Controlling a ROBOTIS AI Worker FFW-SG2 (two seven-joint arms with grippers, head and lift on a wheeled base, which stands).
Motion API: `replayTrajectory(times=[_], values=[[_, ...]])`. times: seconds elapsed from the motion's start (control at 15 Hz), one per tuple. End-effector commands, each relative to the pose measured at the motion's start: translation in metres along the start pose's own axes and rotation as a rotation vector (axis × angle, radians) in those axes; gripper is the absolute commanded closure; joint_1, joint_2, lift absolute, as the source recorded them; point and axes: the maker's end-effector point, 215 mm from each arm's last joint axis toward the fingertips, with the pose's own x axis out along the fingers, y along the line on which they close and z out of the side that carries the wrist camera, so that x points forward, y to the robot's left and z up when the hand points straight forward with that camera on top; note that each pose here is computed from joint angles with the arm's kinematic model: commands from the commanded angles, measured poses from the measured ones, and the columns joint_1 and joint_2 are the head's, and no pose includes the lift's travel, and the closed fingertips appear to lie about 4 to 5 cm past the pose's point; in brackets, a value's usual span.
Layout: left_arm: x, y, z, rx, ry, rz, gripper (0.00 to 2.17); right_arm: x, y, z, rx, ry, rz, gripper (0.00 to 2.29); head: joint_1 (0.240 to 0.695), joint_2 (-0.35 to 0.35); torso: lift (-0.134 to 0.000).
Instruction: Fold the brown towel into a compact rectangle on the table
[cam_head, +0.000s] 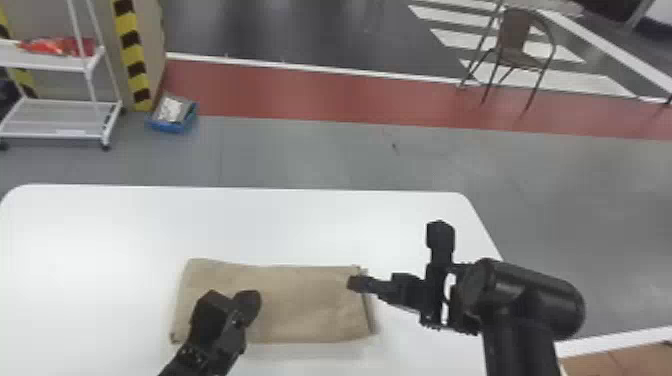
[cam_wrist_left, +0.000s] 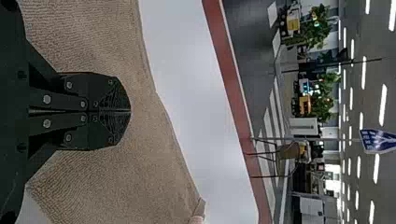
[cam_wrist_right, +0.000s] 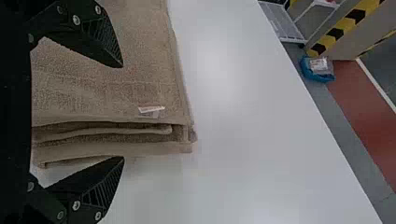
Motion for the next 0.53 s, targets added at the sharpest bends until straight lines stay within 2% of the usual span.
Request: replayTrajectory(times=[0.0, 0.47], values=[[0.001, -0.003, 0.002, -0.002, -0.003, -0.003, 1.72, 0.005, -0.007, -0.008, 0.014, 0.050, -0.023, 0.20, 0.695, -0.249, 0.000], [0.001, -0.001, -0.001, -0.008, 0.011, -0.002, 1.72, 0.016, -0.011, 0.010, -0.027, 0.059, -0.070, 0.25, 0.695, -0.256, 0.000]])
